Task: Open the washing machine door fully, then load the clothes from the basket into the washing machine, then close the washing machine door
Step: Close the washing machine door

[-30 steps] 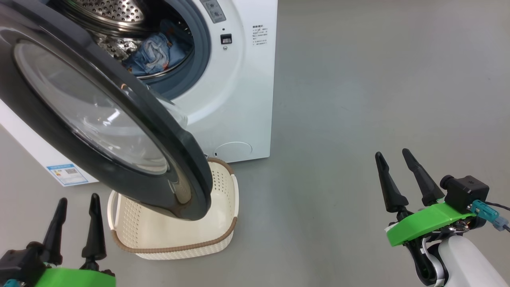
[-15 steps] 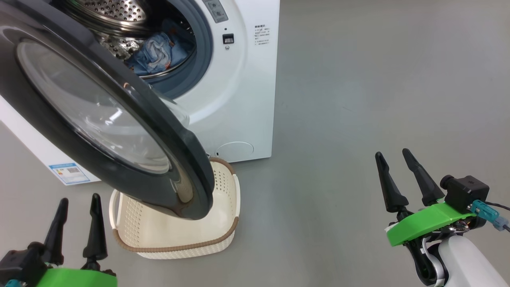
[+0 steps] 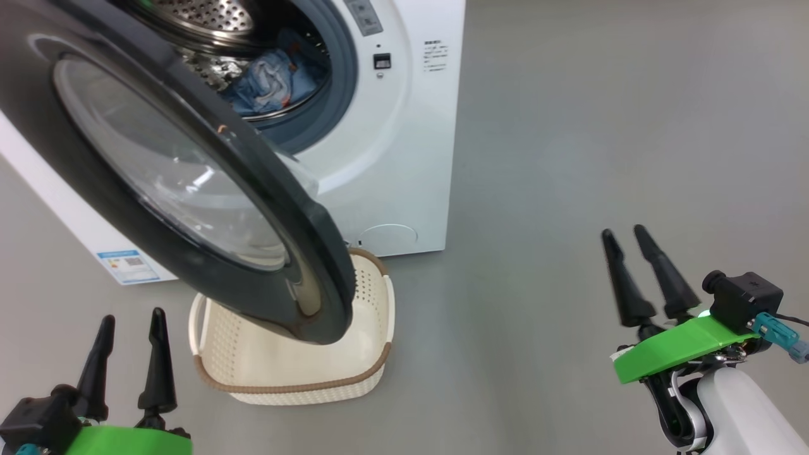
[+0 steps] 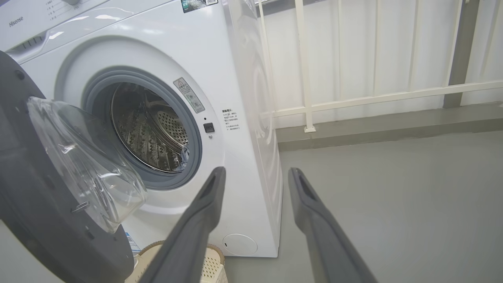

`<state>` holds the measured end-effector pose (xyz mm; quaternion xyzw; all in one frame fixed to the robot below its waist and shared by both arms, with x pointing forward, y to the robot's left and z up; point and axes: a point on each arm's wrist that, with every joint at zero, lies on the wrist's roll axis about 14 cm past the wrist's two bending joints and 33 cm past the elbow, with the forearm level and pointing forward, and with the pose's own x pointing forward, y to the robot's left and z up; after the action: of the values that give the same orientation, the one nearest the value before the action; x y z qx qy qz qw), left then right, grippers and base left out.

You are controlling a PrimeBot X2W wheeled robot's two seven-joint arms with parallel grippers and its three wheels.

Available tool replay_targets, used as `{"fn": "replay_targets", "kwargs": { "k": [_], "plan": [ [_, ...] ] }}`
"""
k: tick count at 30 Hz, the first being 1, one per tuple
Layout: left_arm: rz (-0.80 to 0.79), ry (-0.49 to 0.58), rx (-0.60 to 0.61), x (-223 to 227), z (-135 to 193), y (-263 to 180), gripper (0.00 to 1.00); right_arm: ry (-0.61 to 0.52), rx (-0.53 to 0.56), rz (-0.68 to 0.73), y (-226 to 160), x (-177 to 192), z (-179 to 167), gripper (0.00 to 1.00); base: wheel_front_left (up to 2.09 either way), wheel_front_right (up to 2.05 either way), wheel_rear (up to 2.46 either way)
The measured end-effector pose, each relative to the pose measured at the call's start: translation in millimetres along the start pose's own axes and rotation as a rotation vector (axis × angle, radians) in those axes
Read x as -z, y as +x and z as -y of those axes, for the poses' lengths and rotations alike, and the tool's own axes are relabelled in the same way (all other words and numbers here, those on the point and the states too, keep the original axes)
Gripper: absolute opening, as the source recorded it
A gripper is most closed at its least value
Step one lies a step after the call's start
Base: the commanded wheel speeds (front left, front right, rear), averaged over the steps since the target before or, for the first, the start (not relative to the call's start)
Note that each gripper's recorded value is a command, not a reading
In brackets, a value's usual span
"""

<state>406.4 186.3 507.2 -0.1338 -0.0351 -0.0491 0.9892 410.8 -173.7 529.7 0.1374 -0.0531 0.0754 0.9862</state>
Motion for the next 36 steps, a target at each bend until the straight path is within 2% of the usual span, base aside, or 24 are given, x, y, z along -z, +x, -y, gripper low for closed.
{"fn": "replay_targets", "kwargs": {
  "k": [6, 18, 30, 36],
  "plan": [
    [0.007, -0.001, -0.038, -3, -11, -9, 1.0, 0.038, -0.053, 0.038, 12, -9, -20, 0.0, 0.0, 0.0, 0.0],
    [0.038, 0.005, -0.15, -16, -44, -40, 1.0, 0.202, -0.286, 0.183, 40, -56, -105, 0.0, 0.0, 0.0, 0.0],
    [0.074, 0.008, -0.239, -29, -67, -71, 1.0, 0.253, -0.556, 0.207, 35, -71, -194, 0.0, 0.0, 0.0, 0.0],
    [0.092, 0.009, -0.285, -35, -78, -86, 1.0, 0.248, -0.725, 0.184, 19, -69, -243, 0.0, 0.0, 0.0, 0.0]
  ]
}}
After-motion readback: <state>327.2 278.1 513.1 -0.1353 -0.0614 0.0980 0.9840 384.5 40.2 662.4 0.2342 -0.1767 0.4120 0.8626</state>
